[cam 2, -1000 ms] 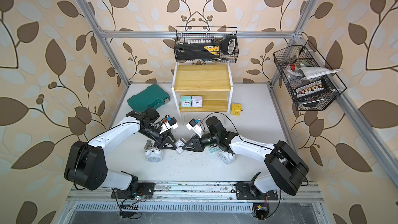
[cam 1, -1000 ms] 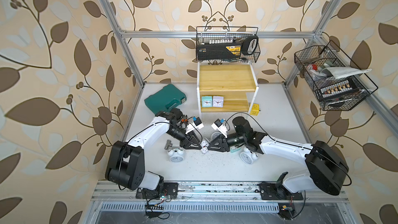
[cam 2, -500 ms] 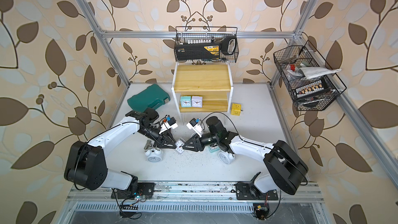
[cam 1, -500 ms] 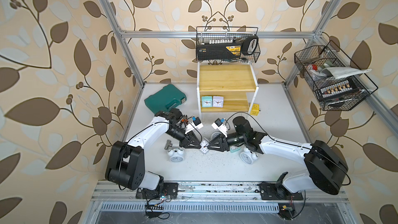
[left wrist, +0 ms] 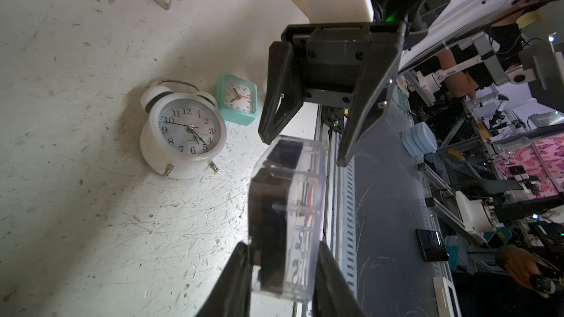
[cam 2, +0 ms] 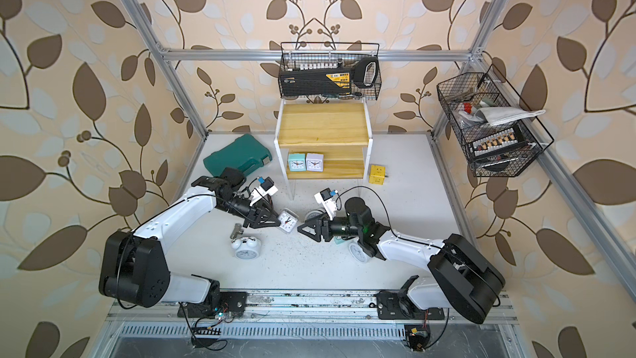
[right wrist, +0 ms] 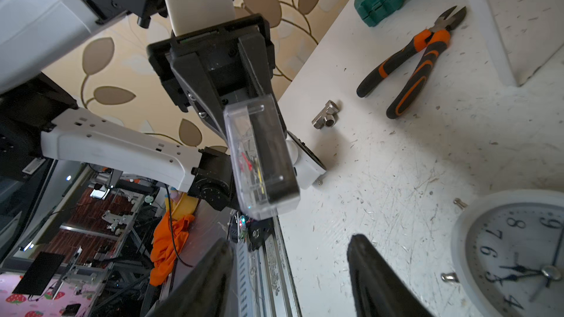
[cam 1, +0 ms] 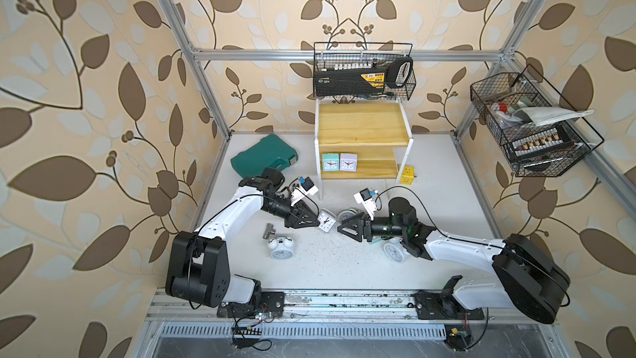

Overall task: Place the alarm clocks on the shelf by style
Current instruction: Pick up the alarm from the center of the board.

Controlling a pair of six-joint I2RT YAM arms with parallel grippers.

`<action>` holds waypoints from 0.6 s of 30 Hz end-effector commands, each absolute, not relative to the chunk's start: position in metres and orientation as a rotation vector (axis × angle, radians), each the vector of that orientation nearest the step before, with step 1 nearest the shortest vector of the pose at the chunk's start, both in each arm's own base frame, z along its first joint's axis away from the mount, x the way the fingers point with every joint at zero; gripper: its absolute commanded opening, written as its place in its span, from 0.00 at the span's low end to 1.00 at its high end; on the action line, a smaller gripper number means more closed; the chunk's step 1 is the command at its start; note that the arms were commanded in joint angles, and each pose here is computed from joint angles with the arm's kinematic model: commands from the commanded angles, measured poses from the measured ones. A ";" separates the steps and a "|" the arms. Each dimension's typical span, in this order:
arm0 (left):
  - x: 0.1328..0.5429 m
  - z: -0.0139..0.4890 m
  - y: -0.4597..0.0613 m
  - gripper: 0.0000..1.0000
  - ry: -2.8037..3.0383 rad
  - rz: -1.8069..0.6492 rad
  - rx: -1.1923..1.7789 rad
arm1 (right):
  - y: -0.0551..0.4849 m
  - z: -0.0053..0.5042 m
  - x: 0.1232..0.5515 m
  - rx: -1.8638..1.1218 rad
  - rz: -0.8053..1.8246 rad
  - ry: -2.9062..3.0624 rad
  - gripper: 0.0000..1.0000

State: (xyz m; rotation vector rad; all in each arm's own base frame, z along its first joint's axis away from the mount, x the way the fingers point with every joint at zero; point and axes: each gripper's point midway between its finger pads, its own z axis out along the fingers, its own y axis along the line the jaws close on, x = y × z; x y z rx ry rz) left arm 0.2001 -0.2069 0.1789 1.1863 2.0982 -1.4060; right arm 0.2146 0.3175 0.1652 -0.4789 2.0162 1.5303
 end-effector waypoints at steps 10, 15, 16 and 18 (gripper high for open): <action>0.206 0.207 -0.211 0.12 1.993 -1.577 1.078 | 0.336 0.192 0.231 -0.275 1.599 1.779 0.63; 0.206 0.207 -0.211 0.12 1.996 -1.587 1.073 | 0.343 0.188 0.232 -0.273 1.591 1.775 0.56; 0.206 0.207 -0.211 0.12 1.996 -1.586 1.074 | 0.343 0.188 0.232 -0.274 1.594 1.770 0.54; 0.206 0.207 -0.211 0.12 1.997 -1.585 1.074 | 0.345 0.188 0.232 -0.280 1.598 1.769 0.52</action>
